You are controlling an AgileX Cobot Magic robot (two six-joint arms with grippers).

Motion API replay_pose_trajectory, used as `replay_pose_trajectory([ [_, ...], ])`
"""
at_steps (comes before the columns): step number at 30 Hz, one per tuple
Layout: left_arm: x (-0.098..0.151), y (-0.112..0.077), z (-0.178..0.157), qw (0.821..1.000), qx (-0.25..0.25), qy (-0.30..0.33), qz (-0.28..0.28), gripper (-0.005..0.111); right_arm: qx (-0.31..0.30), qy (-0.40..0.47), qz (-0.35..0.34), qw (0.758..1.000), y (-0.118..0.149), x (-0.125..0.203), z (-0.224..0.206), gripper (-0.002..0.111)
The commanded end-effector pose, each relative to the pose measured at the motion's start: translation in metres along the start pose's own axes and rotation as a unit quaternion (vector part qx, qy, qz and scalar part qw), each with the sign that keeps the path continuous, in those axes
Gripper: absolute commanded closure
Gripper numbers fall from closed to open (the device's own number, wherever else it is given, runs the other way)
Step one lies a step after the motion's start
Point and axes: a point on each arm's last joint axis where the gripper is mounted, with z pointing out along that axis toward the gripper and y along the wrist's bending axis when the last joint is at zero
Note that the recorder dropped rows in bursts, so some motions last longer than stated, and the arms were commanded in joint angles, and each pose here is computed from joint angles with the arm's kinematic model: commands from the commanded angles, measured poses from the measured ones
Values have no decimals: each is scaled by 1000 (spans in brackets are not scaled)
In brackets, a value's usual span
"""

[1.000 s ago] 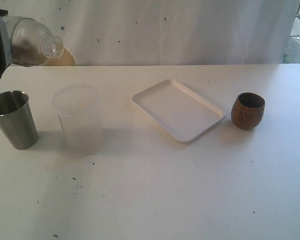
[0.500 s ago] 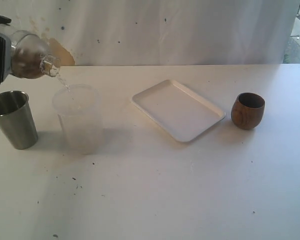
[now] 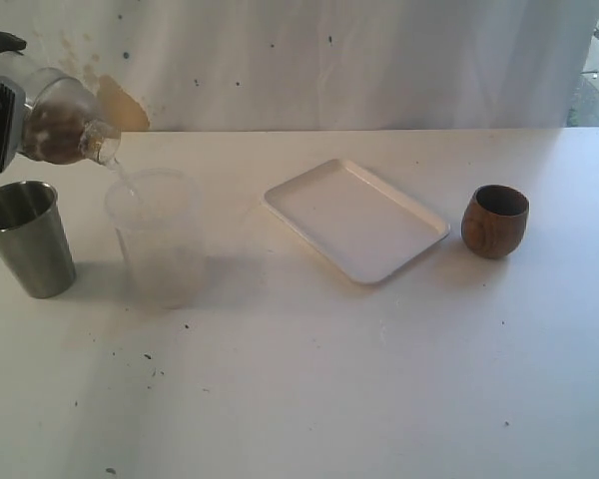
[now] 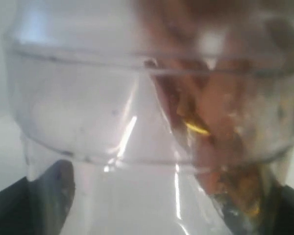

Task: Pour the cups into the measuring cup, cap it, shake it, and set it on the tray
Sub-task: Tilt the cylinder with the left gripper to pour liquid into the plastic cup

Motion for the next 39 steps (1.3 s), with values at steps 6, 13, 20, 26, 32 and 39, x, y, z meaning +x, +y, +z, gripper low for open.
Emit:
replay_pose_trajectory([
  [6, 1, 11, -2, 999, -34, -6, -9, 107, -3, -7, -1, 1000, 0, 0, 0, 108],
  [13, 1, 12, -2, 999, -38, -1, 2, 107, -2, -7, -3, 1000, 0, 0, 0, 108],
  [20, 1, 14, -2, 999, -48, -2, 5, 107, -2, -7, -3, 1000, 0, 0, 0, 108],
  [26, -5, 16, -1, 998, -51, -11, 18, 107, -2, -7, -3, 1000, 0, 0, 0, 108],
  [32, -5, 15, -1, 998, -44, -7, 51, 107, -2, -7, -3, 1000, 0, 0, 0, 108],
  [39, -5, 15, -1, 998, -44, -7, 53, 107, -2, -7, -3, 1000, 0, 0, 0, 108],
])
